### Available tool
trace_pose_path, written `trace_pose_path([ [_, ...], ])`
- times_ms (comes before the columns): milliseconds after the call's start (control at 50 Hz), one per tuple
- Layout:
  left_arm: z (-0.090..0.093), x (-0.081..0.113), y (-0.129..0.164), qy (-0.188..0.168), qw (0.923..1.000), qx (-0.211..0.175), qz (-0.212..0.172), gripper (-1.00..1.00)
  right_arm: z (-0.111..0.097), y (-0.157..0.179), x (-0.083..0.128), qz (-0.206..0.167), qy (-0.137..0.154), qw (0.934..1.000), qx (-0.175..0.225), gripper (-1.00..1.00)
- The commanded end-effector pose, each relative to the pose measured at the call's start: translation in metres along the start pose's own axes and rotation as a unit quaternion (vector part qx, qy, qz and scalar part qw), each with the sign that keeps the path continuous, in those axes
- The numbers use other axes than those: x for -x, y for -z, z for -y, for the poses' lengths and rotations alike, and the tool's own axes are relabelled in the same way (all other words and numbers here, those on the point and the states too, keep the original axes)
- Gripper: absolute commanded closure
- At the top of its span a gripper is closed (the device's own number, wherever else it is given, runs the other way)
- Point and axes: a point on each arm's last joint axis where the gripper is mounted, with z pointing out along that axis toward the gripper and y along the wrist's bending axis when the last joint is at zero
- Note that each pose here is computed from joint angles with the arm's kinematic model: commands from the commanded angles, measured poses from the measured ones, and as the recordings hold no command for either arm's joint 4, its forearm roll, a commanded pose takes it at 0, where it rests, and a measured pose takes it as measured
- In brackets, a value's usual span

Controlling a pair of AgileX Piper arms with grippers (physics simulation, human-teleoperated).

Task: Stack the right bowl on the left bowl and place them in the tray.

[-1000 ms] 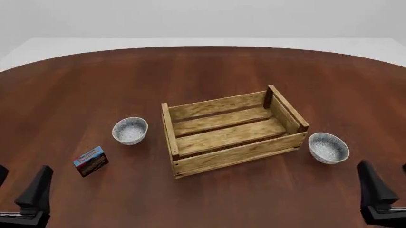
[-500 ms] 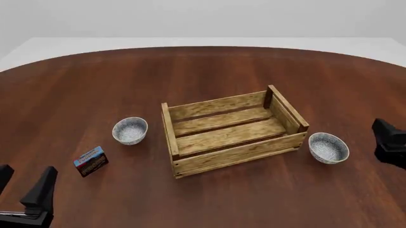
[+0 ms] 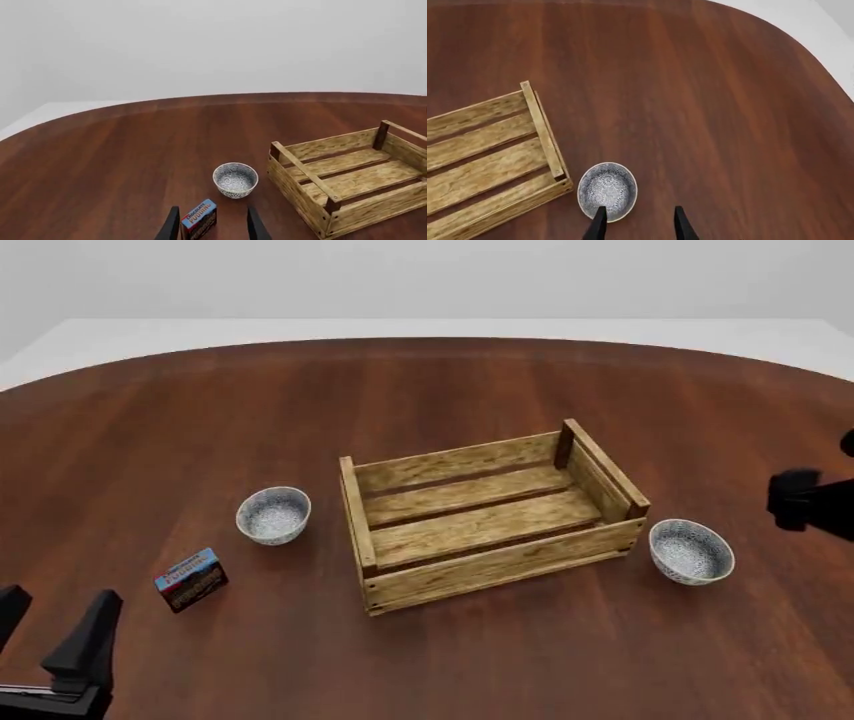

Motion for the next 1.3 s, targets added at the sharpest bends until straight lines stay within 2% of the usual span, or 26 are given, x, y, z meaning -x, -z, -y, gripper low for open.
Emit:
trace_pose_path([
  [20, 0.0, 0.001, 0.001, 0.004, 1.0, 0.001, 0.001, -1.0, 0.007, -0.04, -0.01, -0.053, 0.006, 0.9985, -0.008, -1.0],
  [600, 0.001, 0.003, 0.003, 0.006, 0.9999, -0.009, 0.002, -1.0, 0.015, -0.094, -0.043, -0.103, 0.011, 0.9945, -0.016, -1.0],
  [1140, 0.001, 0.004, 0.003, 0.005, 1.0, -0.008, 0.003, -1.0, -0.003, -0.132, -0.079, -0.132, 0.003, 0.9913, 0.008, -1.0],
  [1300, 0.001, 0.002, 0.003, 0.006, 0.9999, -0.01, 0.002, -1.0, -0.002, -0.144, -0.091, -0.14, 0.004, 0.9901, 0.006, -1.0],
])
